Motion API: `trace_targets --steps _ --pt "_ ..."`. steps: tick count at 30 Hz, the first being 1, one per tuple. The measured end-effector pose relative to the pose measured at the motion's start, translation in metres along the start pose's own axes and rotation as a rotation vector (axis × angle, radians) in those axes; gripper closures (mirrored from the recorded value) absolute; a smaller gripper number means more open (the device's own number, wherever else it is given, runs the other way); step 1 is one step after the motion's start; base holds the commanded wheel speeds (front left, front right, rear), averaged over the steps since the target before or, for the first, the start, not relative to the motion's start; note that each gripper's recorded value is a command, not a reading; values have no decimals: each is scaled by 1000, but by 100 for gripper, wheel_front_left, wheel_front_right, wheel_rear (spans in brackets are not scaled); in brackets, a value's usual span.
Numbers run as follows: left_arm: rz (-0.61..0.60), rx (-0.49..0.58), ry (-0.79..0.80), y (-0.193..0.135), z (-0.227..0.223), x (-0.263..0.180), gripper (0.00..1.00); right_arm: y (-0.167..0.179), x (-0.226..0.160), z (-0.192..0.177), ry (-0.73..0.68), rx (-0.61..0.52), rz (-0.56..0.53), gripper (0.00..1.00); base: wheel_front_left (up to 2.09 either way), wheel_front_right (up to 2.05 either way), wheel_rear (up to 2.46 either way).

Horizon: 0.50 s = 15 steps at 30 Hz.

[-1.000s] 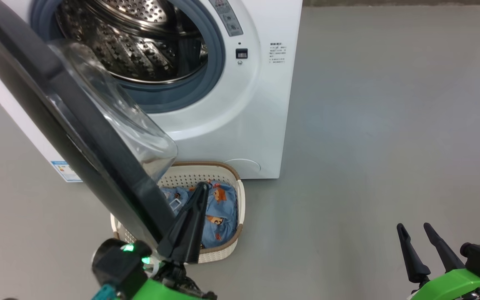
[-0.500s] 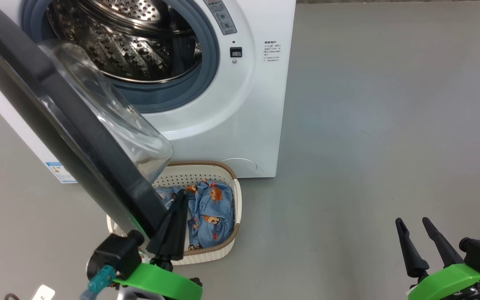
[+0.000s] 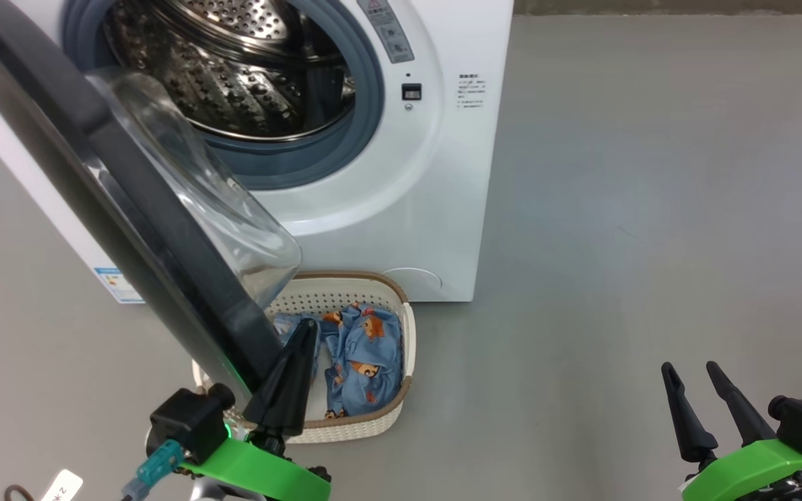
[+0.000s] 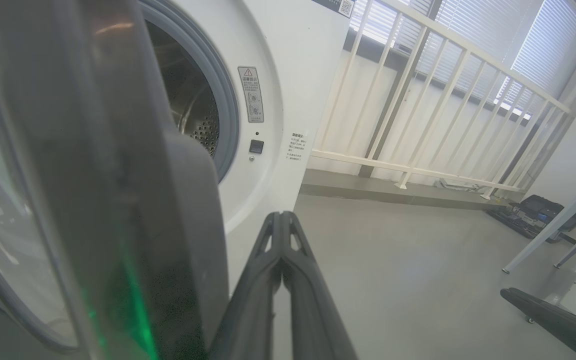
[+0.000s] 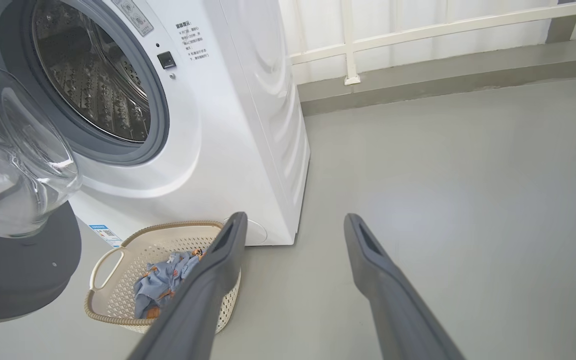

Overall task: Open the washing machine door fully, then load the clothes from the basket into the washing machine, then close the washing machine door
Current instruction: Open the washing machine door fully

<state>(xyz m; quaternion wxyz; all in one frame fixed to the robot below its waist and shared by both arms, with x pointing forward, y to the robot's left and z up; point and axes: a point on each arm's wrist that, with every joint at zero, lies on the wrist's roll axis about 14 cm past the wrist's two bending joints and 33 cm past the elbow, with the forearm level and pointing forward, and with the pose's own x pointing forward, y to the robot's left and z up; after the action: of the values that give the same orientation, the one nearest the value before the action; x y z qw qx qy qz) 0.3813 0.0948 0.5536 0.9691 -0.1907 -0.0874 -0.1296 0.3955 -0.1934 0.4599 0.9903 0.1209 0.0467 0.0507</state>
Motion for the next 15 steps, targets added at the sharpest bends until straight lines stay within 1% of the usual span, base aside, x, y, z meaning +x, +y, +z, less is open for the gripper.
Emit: trace_targets --steps 15 --pt "73 -3 -20 20 7 -18 100 26 18 -1 4 -11 80 0 0 0 0"
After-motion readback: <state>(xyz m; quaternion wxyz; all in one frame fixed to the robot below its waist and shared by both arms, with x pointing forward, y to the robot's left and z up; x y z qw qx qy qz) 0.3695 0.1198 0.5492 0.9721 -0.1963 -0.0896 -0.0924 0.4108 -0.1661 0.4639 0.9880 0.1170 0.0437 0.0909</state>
